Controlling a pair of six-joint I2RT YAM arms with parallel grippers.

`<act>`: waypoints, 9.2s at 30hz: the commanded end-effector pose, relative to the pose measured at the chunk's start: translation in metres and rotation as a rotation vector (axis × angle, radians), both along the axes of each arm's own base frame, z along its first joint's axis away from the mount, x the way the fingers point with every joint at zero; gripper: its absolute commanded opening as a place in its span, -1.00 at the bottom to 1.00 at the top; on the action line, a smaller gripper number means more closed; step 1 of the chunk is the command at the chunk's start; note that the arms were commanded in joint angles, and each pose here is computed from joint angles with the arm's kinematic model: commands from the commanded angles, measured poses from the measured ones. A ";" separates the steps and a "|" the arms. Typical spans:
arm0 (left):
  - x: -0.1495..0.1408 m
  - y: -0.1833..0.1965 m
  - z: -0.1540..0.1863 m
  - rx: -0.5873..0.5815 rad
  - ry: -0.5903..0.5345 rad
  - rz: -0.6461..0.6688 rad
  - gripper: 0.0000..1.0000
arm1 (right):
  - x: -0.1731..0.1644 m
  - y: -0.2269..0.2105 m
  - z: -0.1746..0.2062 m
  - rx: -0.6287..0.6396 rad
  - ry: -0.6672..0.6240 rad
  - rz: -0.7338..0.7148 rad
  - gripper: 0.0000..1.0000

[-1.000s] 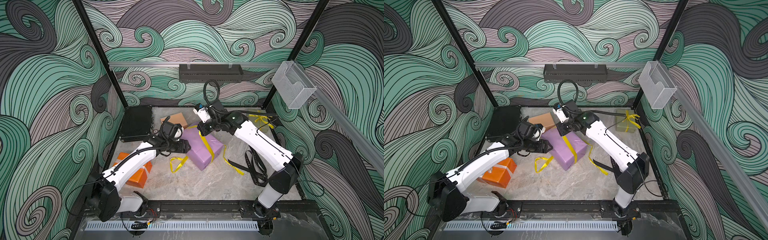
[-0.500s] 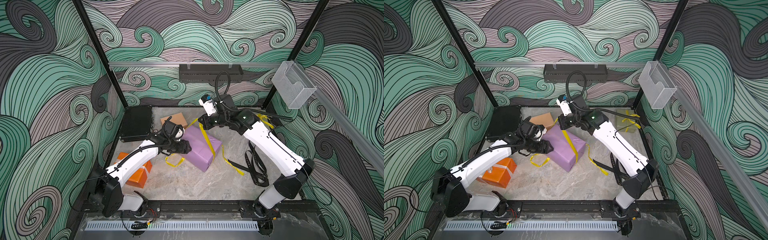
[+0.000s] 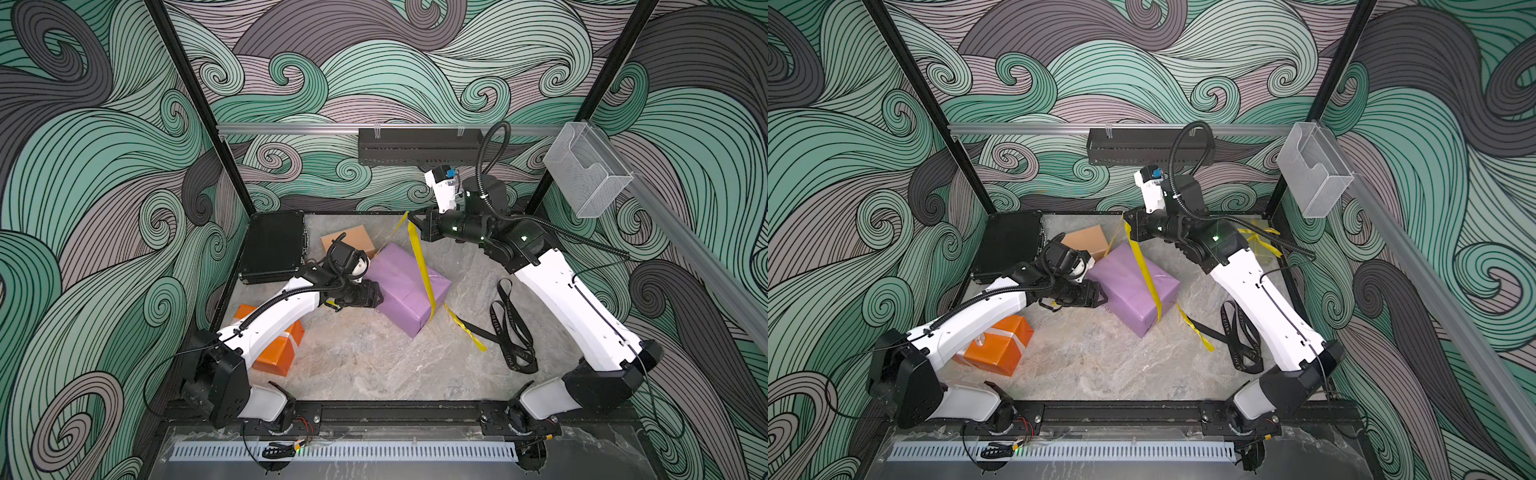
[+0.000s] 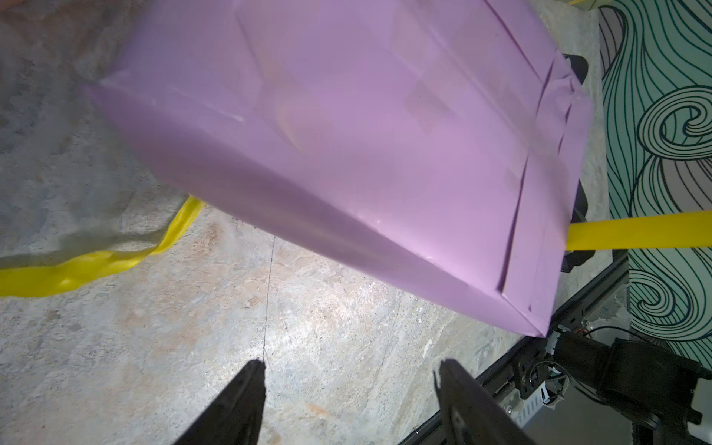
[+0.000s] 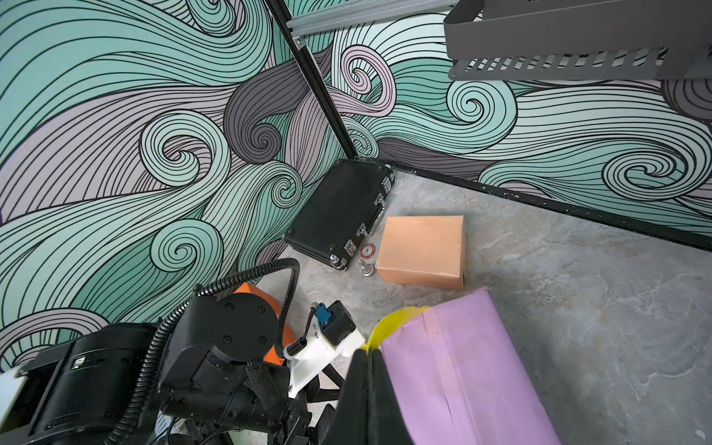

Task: Untie the ribbon bows on the gift boxes
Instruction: Pull the ribbon from the gift box, then place the ribbon at the center of the board, then adjust the ribbon at the center of the board.

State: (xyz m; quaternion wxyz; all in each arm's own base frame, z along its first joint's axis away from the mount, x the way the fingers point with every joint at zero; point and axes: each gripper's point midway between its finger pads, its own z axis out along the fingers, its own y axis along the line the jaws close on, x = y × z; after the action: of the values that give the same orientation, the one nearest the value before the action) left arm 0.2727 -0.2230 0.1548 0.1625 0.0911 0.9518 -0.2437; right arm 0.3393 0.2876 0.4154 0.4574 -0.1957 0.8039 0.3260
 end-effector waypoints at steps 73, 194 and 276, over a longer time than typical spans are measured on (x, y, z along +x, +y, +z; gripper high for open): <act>0.058 -0.042 -0.026 -0.089 0.128 0.121 0.32 | -0.037 -0.059 0.242 0.377 -0.533 -0.040 -1.00; 0.032 -0.058 0.005 -0.047 0.007 -0.029 0.50 | -0.237 -0.046 -0.371 -0.638 0.472 0.236 0.36; 0.035 -0.048 0.028 -0.053 -0.068 -0.026 0.50 | -0.093 -0.136 -0.059 -0.156 -0.134 -0.365 -1.00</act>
State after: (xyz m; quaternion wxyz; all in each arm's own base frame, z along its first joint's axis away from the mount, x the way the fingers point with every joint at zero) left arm 0.3084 -0.2730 0.1658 0.1768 0.0970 0.9410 -0.2718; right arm 0.2378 0.1749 0.3290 0.5191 -0.1258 0.8226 0.1950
